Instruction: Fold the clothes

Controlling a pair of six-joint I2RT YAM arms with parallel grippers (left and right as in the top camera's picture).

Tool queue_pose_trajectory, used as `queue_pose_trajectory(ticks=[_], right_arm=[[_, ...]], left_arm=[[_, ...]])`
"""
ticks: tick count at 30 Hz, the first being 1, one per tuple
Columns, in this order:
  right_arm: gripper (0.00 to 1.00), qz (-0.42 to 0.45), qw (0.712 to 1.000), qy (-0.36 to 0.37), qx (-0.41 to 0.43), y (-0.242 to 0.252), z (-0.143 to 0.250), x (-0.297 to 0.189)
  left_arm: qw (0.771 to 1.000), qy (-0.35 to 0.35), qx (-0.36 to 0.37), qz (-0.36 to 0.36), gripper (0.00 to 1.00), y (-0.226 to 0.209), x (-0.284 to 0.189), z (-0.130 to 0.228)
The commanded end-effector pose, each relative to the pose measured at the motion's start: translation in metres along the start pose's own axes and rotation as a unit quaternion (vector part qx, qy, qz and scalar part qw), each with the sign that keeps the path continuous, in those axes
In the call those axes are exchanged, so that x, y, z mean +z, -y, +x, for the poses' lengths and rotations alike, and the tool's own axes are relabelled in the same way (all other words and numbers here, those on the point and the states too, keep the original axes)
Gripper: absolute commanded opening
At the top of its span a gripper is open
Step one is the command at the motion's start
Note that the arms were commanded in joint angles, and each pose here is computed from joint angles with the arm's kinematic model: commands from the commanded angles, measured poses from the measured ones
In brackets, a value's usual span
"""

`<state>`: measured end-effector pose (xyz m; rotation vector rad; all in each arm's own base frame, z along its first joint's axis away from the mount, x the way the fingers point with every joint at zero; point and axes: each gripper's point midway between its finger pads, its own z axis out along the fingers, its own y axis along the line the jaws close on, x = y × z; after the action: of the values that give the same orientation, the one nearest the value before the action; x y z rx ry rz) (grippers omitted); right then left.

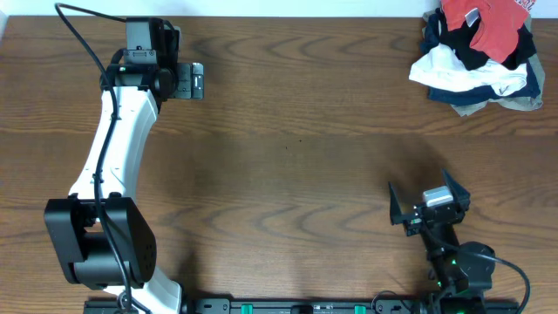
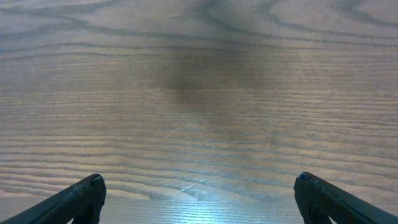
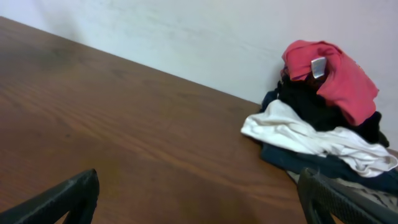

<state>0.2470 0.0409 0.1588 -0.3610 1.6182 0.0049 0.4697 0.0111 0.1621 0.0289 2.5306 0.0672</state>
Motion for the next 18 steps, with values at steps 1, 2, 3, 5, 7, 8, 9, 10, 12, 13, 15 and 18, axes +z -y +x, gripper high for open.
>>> queue_pose_trajectory(ticks=[1,2,3,5,7,8,9,10,12,13,15,18], right_arm=[[0.99,0.01,1.0,-0.008,0.015,0.0029,0.0082,-0.0024],[0.99,0.013,1.0,-0.007,0.015,0.0036,0.0082,-0.0029],[0.99,0.016,1.0,-0.004,0.014,0.0046,0.0065,-0.0034],[0.99,0.018,1.0,0.005,0.012,0.0054,0.0024,-0.0045],[0.99,0.019,1.0,0.013,0.011,0.0058,-0.0011,-0.0052],[0.99,0.019,1.0,0.011,0.011,0.0057,-0.0002,-0.0052],[0.99,0.019,1.0,0.011,0.011,0.0057,-0.0003,-0.0052],[0.99,0.019,1.0,0.011,0.011,0.0057,-0.0002,-0.0052],[0.99,0.019,1.0,0.011,0.011,0.0057,-0.0003,-0.0052],[0.99,0.019,1.0,0.011,0.011,0.0057,-0.0002,-0.0052],[0.99,0.019,1.0,0.011,0.011,0.0056,-0.0001,-0.0052],[0.99,0.019,1.0,0.011,0.011,0.0057,-0.0002,-0.0052]], left_arm=[[1.0,-0.011,0.003,-0.002,0.98,-0.0013,0.0068,0.0062],[1.0,-0.011,0.003,-0.002,0.98,-0.0013,0.0068,0.0062],[1.0,-0.011,0.003,-0.002,0.98,-0.0013,0.0068,0.0062],[1.0,-0.011,0.003,-0.002,0.98,-0.0013,0.0068,0.0062],[1.0,-0.011,0.003,-0.002,0.98,-0.0013,0.0068,0.0062],[1.0,-0.011,0.003,-0.002,0.98,-0.0013,0.0068,0.0062],[1.0,-0.011,0.003,-0.002,0.98,-0.0013,0.0068,0.0061],[1.0,-0.011,0.003,-0.002,0.98,-0.0013,0.0068,0.0061],[1.0,-0.011,0.003,-0.002,0.98,-0.0013,0.0068,0.0062],[1.0,-0.011,0.003,-0.002,0.98,-0.0013,0.0068,0.0062],[1.0,-0.011,0.003,-0.002,0.98,-0.0013,0.0068,0.0062],[1.0,-0.011,0.003,-0.002,0.98,-0.0013,0.0068,0.0061]])
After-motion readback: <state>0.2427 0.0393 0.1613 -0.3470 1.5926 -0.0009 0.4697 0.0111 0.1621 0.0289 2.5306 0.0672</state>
